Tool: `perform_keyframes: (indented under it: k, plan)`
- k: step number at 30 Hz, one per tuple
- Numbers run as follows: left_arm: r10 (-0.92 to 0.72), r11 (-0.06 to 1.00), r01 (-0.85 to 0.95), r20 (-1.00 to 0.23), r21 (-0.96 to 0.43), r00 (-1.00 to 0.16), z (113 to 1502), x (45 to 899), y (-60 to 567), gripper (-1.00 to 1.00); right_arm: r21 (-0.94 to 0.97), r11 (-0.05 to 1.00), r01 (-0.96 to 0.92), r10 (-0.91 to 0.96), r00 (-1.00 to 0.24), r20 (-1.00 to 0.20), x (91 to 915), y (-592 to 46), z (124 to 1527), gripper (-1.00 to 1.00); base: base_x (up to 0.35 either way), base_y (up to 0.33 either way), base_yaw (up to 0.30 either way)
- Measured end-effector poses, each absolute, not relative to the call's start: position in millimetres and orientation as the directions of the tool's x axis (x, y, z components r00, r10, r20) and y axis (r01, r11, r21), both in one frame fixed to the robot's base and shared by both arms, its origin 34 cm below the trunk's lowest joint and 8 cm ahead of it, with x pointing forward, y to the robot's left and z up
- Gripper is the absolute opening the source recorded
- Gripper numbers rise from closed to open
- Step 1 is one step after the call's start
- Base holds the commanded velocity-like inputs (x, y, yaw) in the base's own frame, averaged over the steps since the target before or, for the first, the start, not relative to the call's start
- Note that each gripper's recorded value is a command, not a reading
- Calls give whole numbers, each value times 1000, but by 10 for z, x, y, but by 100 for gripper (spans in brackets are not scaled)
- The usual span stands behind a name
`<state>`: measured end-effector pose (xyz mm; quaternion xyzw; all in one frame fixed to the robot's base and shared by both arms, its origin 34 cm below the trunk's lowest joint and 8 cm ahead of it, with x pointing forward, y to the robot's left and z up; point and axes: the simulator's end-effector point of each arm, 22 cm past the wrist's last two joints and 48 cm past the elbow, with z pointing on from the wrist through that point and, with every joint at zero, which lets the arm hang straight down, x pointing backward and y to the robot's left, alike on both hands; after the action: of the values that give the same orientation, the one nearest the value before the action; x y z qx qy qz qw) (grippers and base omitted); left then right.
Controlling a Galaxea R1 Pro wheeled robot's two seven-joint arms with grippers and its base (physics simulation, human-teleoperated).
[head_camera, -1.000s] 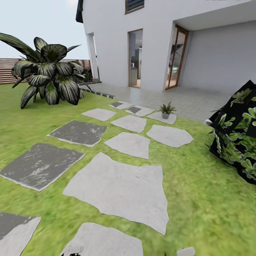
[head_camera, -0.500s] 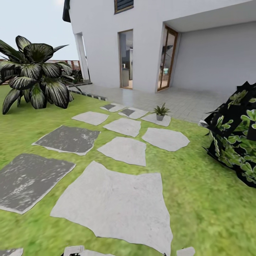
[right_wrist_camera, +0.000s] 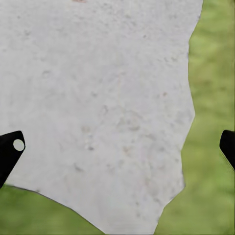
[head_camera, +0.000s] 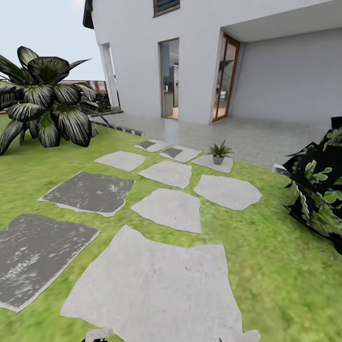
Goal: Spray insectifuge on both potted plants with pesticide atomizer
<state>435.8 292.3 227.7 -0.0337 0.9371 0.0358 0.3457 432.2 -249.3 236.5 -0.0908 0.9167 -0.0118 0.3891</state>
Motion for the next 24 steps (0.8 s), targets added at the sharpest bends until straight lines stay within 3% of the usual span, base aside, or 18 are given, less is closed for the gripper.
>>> perform_keyframes:
  k: [24]
  plan:
    - [-38, 995, -88, -650, 44, -759, 2276, 4357, 2925, -100, -93, 983, -157, -176, -681, -711, 4323, -2498, 2366, 100, 337, 101, 0]
